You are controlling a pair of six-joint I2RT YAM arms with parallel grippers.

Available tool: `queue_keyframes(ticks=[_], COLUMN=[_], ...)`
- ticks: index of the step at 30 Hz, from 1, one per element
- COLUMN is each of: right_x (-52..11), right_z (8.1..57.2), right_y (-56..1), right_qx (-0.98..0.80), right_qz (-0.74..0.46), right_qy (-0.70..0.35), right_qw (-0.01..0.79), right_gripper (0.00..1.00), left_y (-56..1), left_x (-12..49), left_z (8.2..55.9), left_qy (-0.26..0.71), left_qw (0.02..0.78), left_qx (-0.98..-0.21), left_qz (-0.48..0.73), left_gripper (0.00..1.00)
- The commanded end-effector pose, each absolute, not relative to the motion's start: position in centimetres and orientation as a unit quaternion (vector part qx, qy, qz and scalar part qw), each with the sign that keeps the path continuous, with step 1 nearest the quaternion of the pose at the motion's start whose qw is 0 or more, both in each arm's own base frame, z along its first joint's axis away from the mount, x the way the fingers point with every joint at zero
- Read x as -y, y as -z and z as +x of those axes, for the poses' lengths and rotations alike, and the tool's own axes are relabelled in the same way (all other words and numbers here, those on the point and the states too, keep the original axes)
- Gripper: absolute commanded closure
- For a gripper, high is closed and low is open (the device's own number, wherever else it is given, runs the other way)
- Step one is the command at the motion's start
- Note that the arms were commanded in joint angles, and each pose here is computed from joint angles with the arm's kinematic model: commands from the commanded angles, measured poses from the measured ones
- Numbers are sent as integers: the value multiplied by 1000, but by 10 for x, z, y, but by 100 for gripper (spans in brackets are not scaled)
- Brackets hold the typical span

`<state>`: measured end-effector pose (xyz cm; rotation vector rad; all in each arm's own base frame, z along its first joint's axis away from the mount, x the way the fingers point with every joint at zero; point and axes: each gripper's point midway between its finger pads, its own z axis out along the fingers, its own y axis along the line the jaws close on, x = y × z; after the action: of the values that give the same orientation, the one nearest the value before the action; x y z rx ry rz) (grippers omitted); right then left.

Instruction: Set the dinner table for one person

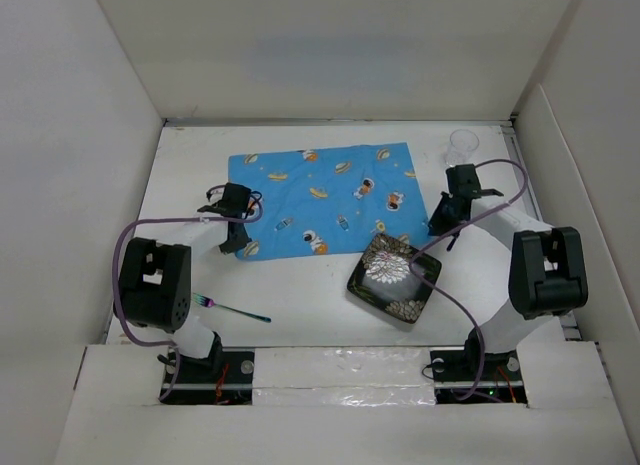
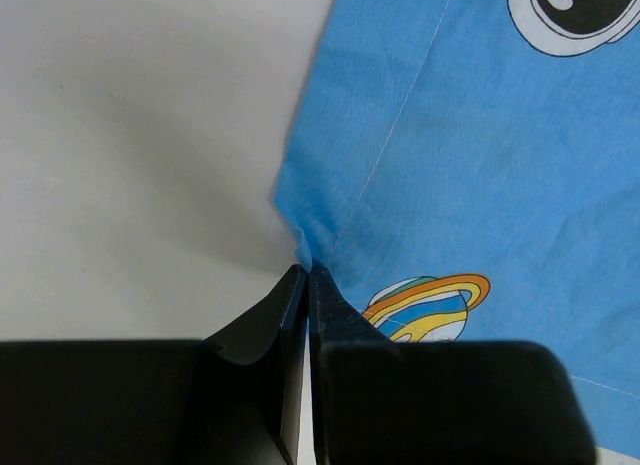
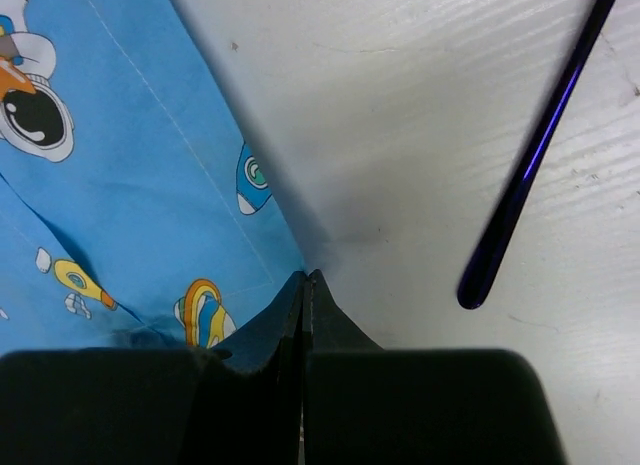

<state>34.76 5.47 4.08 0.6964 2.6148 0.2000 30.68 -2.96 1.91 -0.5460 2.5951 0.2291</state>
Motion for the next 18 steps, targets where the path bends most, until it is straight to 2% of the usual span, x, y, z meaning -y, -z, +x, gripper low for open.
queue_keyframes(ticks=[1,7,8,10,12,13,16,17,18], right_x=[-52,-52,-54,-57,-56,-52,-51,-50,-50], right_z=[345,329,327,322,321,318,317,316,317], right_y=[-59,-58,-57,-53,-53,-49,-47,-46,-49], right_qx=[-934,-936,-937,-940,-938,-939,-940,-940,-939], right_qz=[251,250,249,245,248,252,252,252,253], right_qy=[-68,-73,-75,-75,-73,-61,-57,-55,-56], right_qw=[243,237,234,226,231,228,224,222,227], right_gripper=[100,100,100,100,100,100,100,100,100], left_y=[-20,-24,-27,-32,-36,-39,-44,-50,-53], left_x=[30,28,26,25,25,21,20,20,17], left_z=[287,287,291,296,299,304,309,313,315], left_qy=[-76,-79,-85,-89,-89,-88,-84,-80,-80], left_qw=[218,223,227,234,240,246,254,262,264], left_qx=[-951,-948,-946,-945,-943,-941,-938,-936,-934], left_qz=[-207,-212,-213,-212,-211,-216,-221,-221,-225], left_gripper=[100,100,96,94,88,73,67,59,56])
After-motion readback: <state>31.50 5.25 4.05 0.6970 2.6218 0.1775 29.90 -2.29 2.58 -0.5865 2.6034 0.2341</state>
